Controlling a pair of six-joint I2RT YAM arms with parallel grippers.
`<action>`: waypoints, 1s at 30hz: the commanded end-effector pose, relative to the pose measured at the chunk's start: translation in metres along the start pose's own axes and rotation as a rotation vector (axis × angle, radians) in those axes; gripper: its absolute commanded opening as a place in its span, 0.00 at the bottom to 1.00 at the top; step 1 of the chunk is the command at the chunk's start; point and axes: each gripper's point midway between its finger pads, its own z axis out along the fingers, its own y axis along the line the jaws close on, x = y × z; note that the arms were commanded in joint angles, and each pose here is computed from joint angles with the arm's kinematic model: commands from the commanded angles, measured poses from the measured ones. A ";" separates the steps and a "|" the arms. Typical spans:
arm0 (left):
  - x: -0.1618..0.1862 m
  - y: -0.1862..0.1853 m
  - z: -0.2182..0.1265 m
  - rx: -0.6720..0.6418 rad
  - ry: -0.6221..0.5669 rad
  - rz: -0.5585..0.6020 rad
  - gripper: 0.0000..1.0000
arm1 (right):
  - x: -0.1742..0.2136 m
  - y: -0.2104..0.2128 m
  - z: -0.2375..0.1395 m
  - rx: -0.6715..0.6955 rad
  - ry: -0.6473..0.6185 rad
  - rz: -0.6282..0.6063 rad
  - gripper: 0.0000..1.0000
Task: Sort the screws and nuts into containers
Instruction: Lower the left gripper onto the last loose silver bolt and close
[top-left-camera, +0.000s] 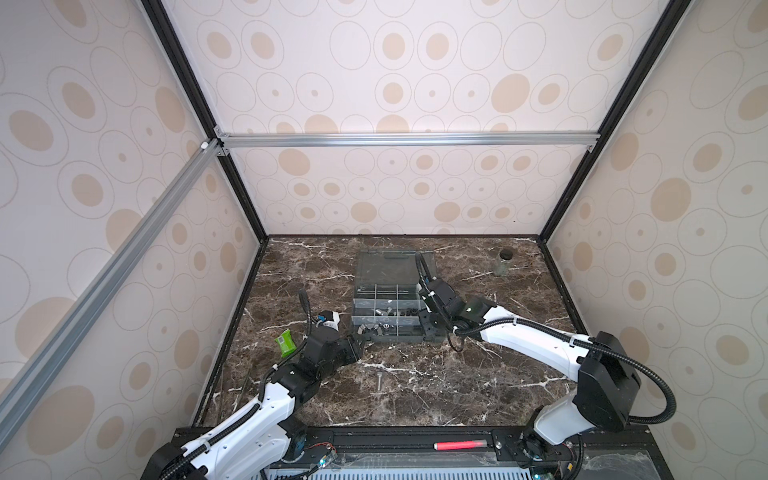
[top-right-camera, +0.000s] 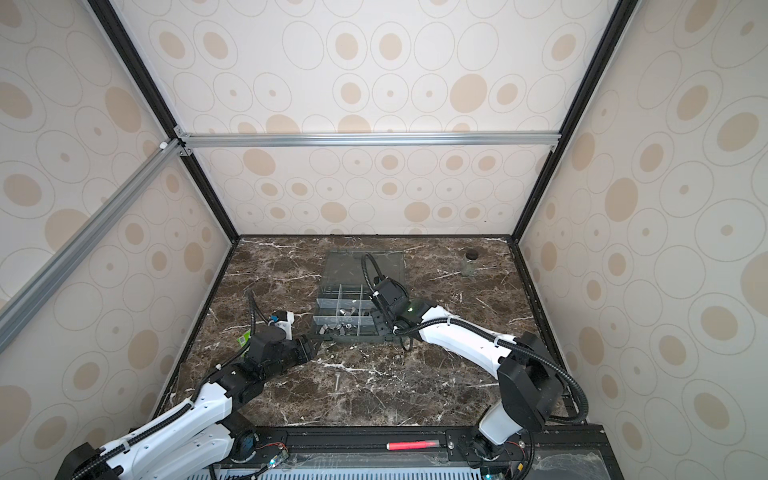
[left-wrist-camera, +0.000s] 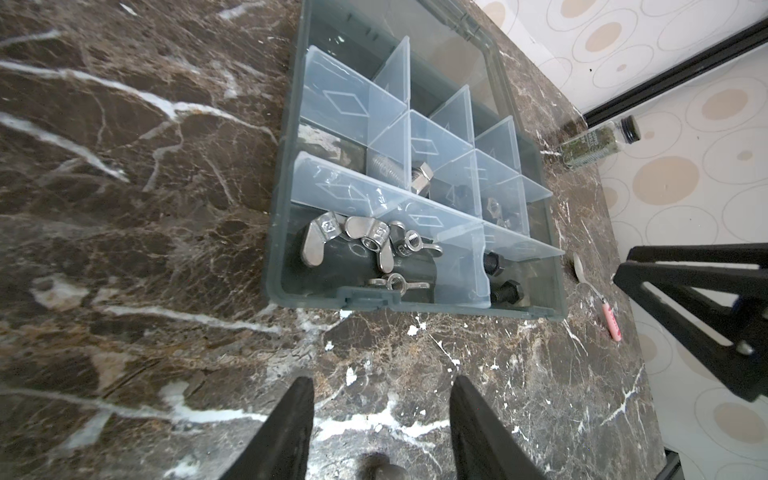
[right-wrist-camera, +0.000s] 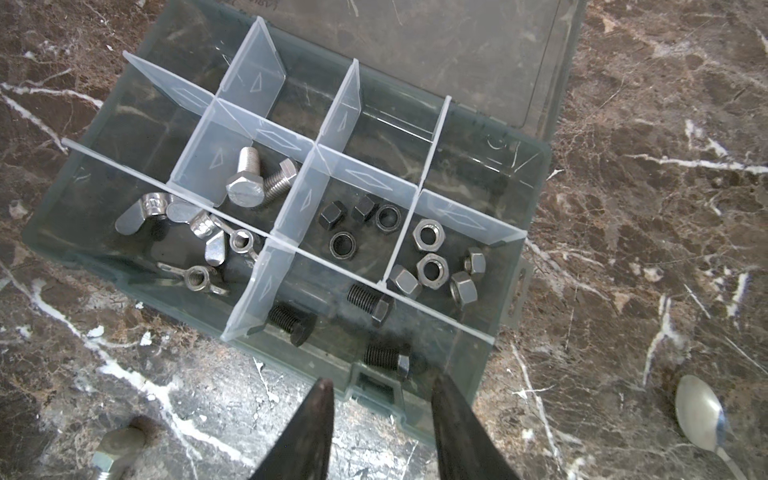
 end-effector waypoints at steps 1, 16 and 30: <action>0.007 -0.011 0.001 0.039 0.022 -0.004 0.52 | 0.000 -0.010 -0.006 0.026 -0.020 0.036 0.42; 0.083 -0.018 0.011 -0.041 0.230 0.145 0.47 | 0.015 -0.021 -0.012 0.048 -0.019 0.060 0.43; 0.118 -0.010 0.010 -0.081 0.307 0.200 0.42 | 0.024 -0.026 -0.014 0.048 -0.018 0.076 0.43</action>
